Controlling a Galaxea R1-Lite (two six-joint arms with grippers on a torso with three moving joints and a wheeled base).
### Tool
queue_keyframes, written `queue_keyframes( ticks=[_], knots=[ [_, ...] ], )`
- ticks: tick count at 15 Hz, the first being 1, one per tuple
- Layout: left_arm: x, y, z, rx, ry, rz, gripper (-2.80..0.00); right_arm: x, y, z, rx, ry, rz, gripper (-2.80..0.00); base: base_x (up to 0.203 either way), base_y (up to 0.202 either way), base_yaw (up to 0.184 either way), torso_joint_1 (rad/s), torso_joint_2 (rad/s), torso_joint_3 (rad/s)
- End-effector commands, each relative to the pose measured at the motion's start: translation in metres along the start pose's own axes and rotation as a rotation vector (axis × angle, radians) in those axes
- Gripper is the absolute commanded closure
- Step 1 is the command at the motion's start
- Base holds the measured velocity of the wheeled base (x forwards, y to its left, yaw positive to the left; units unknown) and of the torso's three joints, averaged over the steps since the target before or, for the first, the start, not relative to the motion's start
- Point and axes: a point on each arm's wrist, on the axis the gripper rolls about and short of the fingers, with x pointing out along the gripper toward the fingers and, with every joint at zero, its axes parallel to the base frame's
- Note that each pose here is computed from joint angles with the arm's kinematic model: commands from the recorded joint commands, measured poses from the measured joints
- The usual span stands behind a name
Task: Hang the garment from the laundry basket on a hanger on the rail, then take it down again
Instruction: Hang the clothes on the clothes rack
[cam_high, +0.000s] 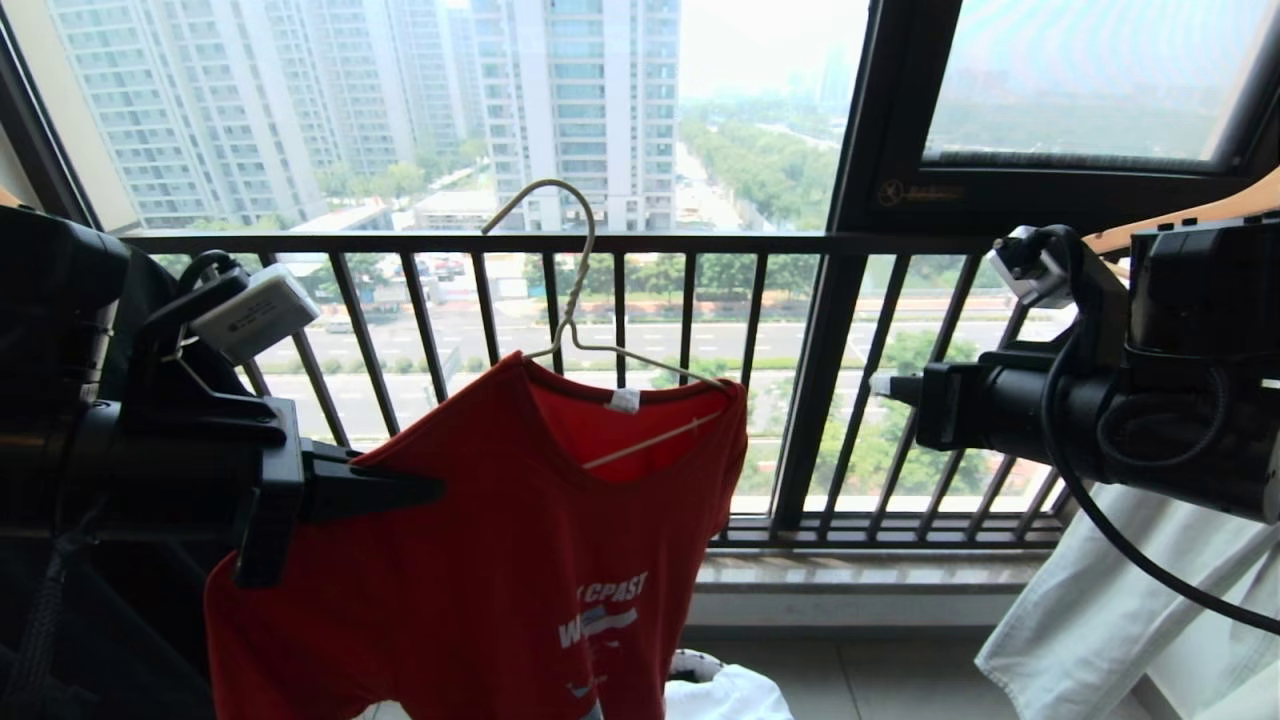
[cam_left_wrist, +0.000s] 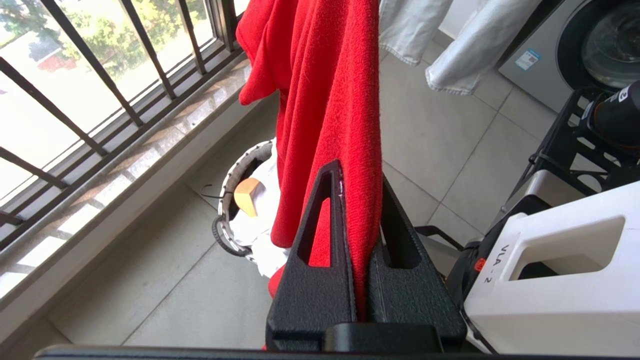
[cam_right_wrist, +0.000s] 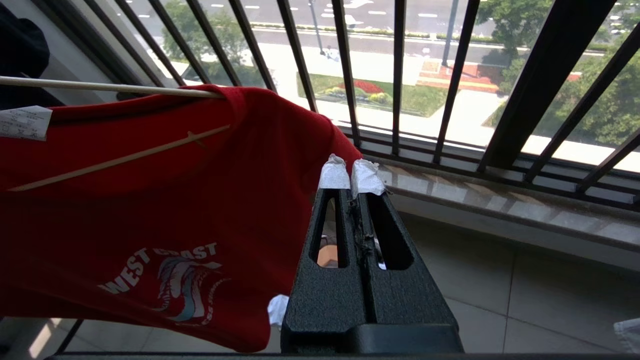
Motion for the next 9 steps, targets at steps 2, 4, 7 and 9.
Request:
queue_keyframes(
  ticks=[2,4,7,9],
  knots=[
    [0.003,0.000,0.001,0.041,-0.085,0.014,0.00,0.023,0.016,-0.010,-0.007,0.074,-0.022,0.00,0.000,0.000,0.000,0.000,0.00,0.000],
    [0.006,0.003,0.005,-0.013,-0.146,0.024,0.00,0.035,0.028,-0.020,0.009,0.115,-0.005,0.00,0.000,0.000,0.000,0.000,0.00,0.000],
    [0.014,0.008,0.001,-0.031,-0.136,0.024,0.00,0.038,0.051,-0.026,0.027,0.126,0.023,0.00,0.000,0.000,0.000,0.000,0.00,0.000],
    [0.014,0.008,0.001,-0.029,-0.134,0.020,0.00,0.038,0.060,-0.023,0.041,0.083,-0.002,-2.80,0.000,0.000,0.000,0.000,0.00,0.000]
  ],
)
